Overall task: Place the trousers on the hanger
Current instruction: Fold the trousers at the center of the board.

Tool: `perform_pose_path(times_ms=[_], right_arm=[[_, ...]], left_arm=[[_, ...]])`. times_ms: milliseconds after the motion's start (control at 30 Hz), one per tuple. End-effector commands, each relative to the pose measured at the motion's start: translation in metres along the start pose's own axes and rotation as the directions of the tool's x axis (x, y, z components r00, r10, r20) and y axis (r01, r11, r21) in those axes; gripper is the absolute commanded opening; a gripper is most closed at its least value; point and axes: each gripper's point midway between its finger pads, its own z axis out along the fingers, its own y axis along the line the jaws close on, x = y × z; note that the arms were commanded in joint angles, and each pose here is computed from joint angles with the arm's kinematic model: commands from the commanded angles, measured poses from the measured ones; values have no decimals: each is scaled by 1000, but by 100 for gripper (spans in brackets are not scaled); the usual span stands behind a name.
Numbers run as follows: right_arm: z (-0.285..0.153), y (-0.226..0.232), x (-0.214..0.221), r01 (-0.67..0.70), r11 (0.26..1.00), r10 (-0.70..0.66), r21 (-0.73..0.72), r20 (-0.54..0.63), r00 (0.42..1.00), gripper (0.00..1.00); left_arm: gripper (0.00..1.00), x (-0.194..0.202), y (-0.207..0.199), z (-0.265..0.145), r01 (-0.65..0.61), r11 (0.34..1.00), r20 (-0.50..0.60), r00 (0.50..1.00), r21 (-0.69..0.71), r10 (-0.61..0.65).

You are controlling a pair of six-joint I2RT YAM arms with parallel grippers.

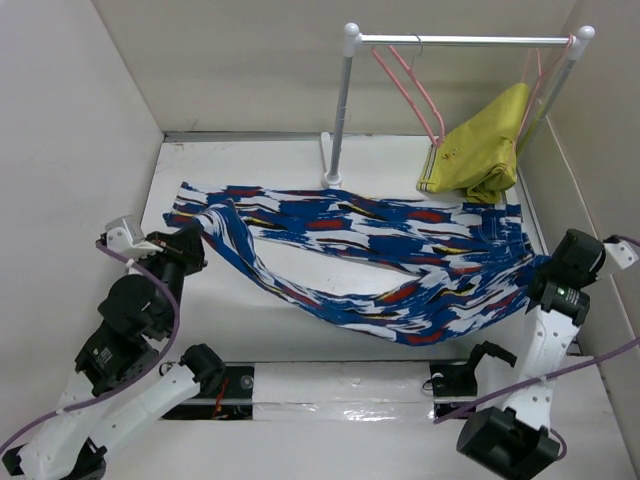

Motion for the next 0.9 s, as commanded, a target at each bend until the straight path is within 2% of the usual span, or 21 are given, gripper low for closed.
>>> perform_pose_path(times_ms=[0,100,167,200,233,267,300,400,467,533,633,767,867], right_arm=[[19,34,-28,-46,993,53,-108,69,996,0],[36,66,-27,-62,982,70,-180,40,997,0],[40,82,-26,-85,978,93,-188,36,995,0],[43,105,-26,-79,967,92,-241,45,995,0],[43,115,-28,-84,963,100,-257,50,994,0],[45,121,-29,-87,962,103,-258,50,993,0],[44,130,-29,-76,960,92,-270,47,995,0],[54,141,-37,-50,966,67,-252,59,996,0],[61,146,-39,-22,966,41,-256,71,997,0],[64,155,-45,-27,960,55,-280,94,994,0],[75,162,-48,-39,955,67,-295,85,994,0],[89,178,-48,-48,948,73,-316,67,995,0],[101,193,-45,-41,947,59,-318,47,997,0]], left_arm=[[0,-5,14,15,1,986,46,999,-169,7],[0,1,24,35,-19,959,64,997,-284,38],[0,6,23,60,-12,956,52,998,-294,29],[0,10,51,83,-5,908,51,998,-419,29],[0,13,69,95,0,883,42,999,-470,22],[0,28,77,109,10,891,-31,999,-455,-26],[0,30,113,120,46,831,-25,997,-554,-72],[0,35,149,126,61,759,-7,996,-649,-86],[0,26,176,122,86,692,46,996,-717,-77],[0,29,195,124,96,644,42,994,-759,-98],[0,33,202,130,82,622,32,995,-778,-91],[0,32,203,151,91,636,45,995,-766,-88],[0,36,215,167,45,588,1,997,-808,-75]])
